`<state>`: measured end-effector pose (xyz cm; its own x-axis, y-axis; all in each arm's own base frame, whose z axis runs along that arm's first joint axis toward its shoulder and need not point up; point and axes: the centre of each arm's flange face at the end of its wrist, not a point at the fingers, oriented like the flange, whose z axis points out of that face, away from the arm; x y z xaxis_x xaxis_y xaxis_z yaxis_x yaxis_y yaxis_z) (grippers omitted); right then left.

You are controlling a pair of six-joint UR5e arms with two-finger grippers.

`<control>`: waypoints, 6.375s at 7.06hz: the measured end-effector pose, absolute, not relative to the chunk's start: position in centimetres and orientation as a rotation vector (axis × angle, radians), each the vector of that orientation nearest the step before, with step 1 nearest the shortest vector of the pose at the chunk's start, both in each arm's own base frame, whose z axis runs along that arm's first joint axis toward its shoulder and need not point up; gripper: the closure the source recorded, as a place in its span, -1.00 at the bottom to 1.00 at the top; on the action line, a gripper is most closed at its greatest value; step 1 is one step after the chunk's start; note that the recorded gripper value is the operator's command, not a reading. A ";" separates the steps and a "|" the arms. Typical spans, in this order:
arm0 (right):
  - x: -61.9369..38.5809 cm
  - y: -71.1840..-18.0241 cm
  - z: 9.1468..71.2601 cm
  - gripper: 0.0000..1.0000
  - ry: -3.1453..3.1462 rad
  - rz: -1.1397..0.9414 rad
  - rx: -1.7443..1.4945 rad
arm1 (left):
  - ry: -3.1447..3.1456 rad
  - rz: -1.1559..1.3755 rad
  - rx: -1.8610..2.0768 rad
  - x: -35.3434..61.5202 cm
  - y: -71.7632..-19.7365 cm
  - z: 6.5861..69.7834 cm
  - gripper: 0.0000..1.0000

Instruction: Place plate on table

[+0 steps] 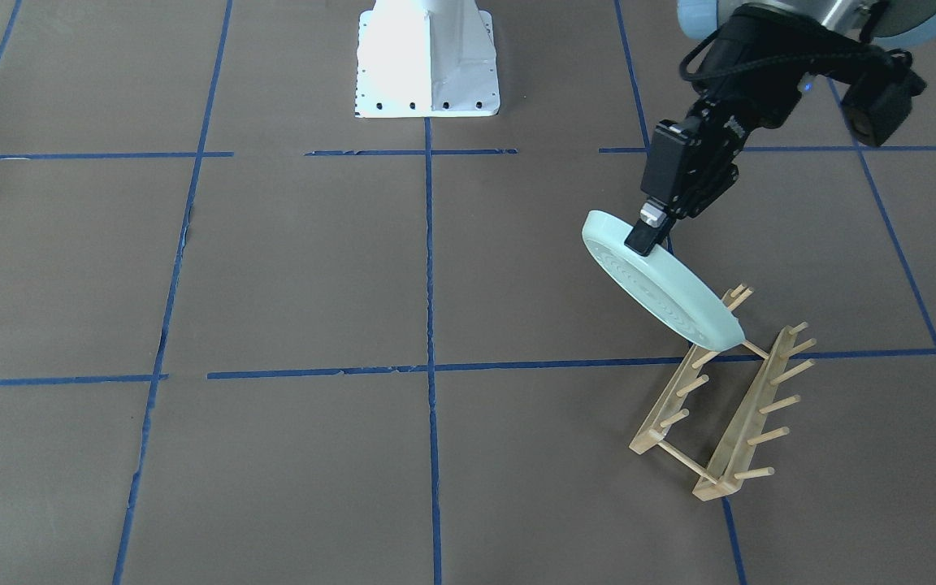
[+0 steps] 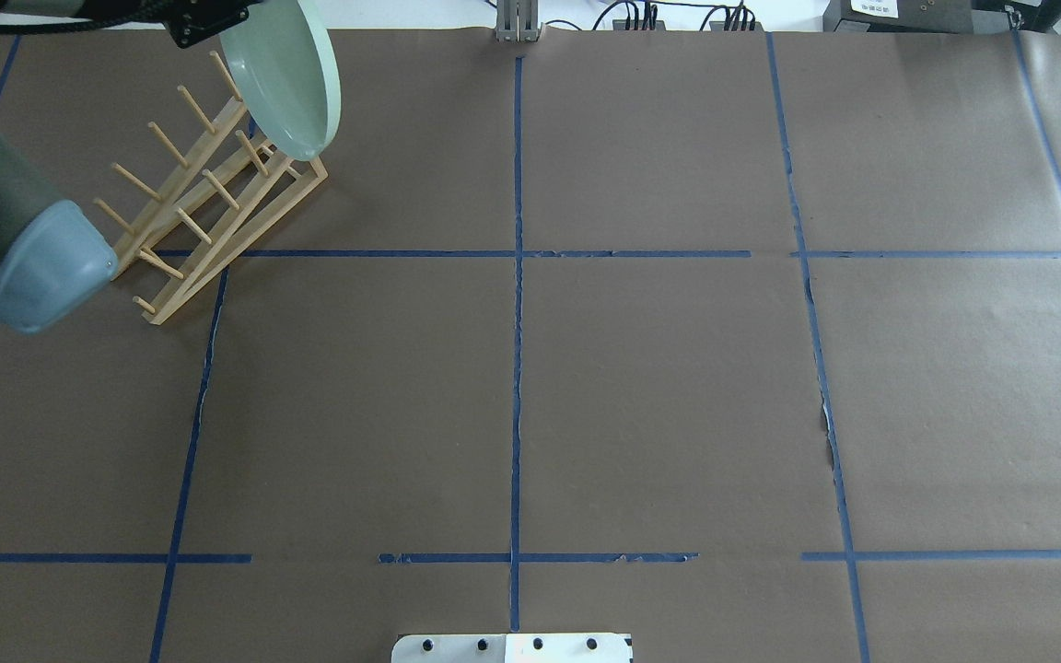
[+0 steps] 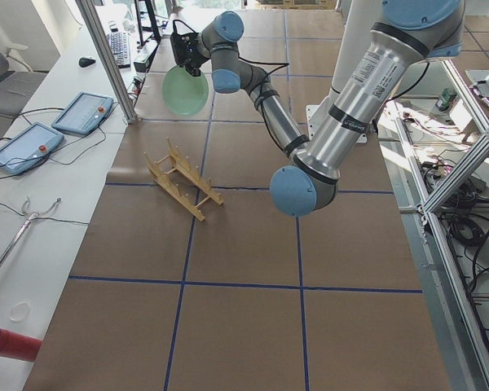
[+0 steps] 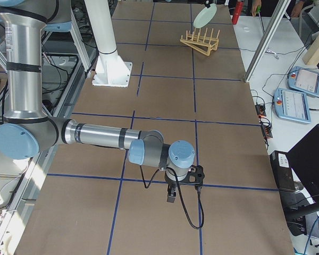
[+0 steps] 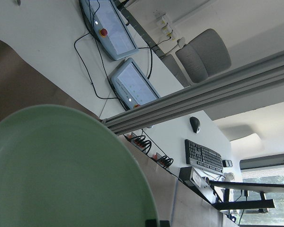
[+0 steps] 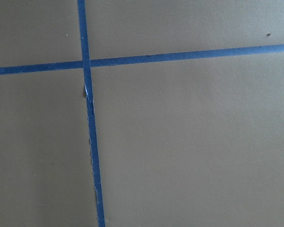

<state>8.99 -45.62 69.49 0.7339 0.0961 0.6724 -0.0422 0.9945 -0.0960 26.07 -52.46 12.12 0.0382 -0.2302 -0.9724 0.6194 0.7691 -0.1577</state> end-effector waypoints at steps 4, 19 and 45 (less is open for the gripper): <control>9.0 -45.6 69.5 -1.00 -0.743 0.076 -0.076 | 0.960 -0.402 0.395 40.9 -44.2 13.2 1.00; 9.0 -45.6 69.5 -1.00 -0.743 0.076 -0.076 | 0.783 0.061 0.441 47.0 -39.6 15.5 -1.00; 9.0 -45.6 69.5 -1.00 -0.743 0.076 -0.076 | 0.808 0.018 0.011 -7.4 -48.4 64.7 -1.00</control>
<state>8.99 -45.62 69.50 0.7339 0.0961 0.6724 -0.0422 0.9945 -0.0960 -7.36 -48.42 64.72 0.6907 0.0209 -0.7228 -0.0121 0.9998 0.0173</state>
